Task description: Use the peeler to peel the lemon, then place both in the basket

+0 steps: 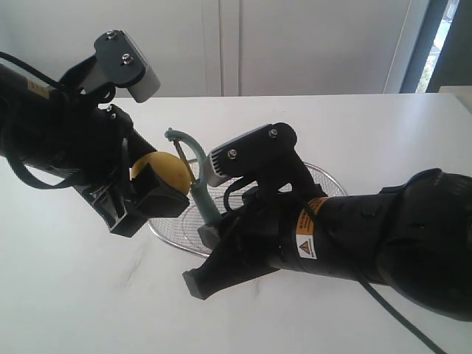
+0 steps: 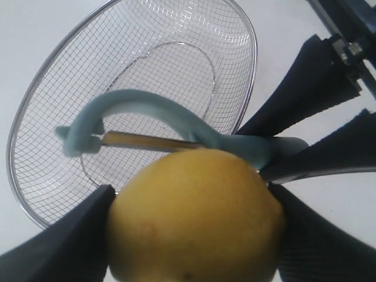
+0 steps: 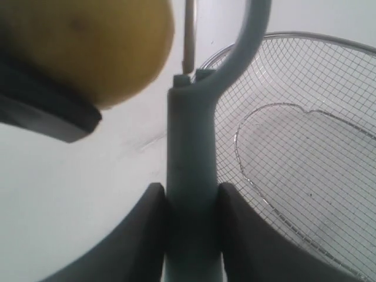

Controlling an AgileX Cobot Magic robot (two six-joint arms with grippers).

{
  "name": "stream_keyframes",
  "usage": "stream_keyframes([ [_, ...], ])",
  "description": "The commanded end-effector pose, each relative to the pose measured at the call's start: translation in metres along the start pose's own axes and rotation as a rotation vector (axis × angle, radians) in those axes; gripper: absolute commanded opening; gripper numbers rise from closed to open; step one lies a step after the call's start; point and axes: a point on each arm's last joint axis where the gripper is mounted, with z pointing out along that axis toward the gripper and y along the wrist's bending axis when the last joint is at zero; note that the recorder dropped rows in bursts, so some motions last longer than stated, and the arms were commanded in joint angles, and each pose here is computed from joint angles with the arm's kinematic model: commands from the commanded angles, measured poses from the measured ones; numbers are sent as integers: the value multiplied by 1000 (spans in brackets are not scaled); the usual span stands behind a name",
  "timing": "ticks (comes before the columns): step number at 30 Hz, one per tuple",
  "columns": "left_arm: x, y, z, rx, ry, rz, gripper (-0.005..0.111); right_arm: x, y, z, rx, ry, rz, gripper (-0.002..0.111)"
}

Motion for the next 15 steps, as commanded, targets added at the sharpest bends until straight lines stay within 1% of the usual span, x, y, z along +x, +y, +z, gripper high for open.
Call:
stream_keyframes([
  [1, -1, -2, -1, 9, -8, -16, 0, -3, 1, 0, -4, -16, 8, 0],
  [15, -1, 0, -1, -7, -15, -9, 0, -7, 1, -13, -1, -32, 8, 0],
])
